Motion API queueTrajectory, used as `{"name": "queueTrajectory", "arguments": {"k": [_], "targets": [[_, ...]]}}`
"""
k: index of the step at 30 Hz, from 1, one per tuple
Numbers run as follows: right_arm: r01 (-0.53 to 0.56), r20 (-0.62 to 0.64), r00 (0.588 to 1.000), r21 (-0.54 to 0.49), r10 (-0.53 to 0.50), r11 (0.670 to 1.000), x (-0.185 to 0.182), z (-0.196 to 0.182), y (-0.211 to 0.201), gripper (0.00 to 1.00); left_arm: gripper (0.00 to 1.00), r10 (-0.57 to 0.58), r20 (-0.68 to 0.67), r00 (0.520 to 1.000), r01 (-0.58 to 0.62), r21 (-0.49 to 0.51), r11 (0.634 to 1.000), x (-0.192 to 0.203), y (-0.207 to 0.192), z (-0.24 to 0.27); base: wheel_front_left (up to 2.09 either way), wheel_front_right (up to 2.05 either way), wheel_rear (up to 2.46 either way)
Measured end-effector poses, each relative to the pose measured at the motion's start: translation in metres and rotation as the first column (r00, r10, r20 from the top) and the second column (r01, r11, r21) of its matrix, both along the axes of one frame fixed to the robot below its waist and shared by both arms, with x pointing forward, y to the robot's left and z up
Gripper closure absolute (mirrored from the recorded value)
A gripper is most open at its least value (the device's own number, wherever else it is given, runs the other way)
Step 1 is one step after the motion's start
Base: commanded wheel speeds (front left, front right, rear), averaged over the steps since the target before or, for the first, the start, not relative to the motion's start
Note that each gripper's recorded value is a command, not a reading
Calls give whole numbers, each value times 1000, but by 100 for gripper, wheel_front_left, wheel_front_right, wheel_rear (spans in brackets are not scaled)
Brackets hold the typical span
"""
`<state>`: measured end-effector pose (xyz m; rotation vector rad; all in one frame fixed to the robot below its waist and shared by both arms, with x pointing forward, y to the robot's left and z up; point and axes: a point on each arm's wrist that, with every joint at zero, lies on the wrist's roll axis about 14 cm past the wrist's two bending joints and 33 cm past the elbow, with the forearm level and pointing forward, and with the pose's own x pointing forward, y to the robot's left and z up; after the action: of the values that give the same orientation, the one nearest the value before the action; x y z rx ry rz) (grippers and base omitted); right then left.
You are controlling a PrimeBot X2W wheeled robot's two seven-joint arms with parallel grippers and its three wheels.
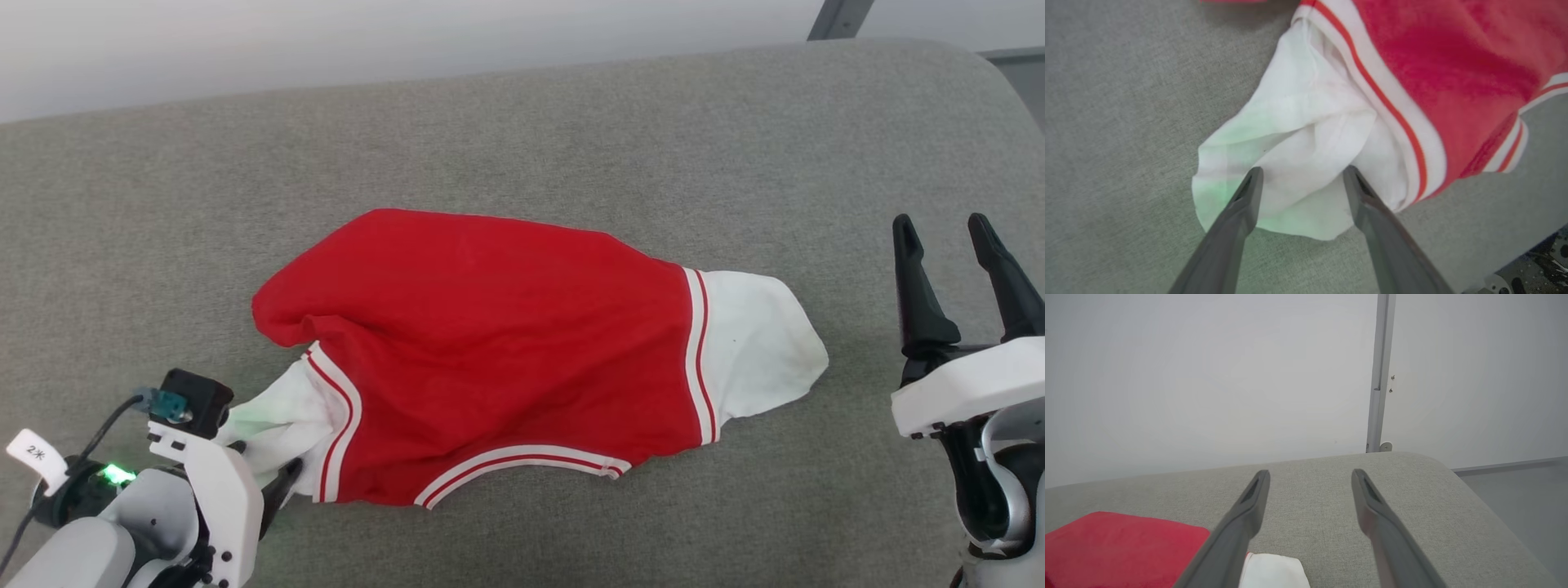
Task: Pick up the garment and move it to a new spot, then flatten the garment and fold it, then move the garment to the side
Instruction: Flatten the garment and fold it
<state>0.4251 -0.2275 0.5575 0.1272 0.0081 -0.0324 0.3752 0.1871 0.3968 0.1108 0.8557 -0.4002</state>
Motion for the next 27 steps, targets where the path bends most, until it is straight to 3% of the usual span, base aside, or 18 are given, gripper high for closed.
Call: {"name": "queueTrajectory", "arguments": {"k": [5,6,8,21,27], "targets": [[10,12,1000,10,-10,1000,-1,2,-2,0,2,-12,-31,999,13,54,998,1,6,-10,0,0,0],[13,13,1000,11,-13,1000,-1,2,-3,0,52,-13,-37,999,16,64,998,1,7,-12,0,0,0],[14,14,1000,12,-14,1000,-1,2,-3,0,100,-9,-47,999,12,69,998,-1,9,-15,0,0,0],[3,20,1000,21,-3,1000,0,3,2,0,100,158,-20,987,-159,-69,985,19,19,10,0,0,0],[-1,16,1000,23,0,1000,-2,4,3,0,100,274,-7,962,-273,-59,960,28,47,21,0,0,0]]}}
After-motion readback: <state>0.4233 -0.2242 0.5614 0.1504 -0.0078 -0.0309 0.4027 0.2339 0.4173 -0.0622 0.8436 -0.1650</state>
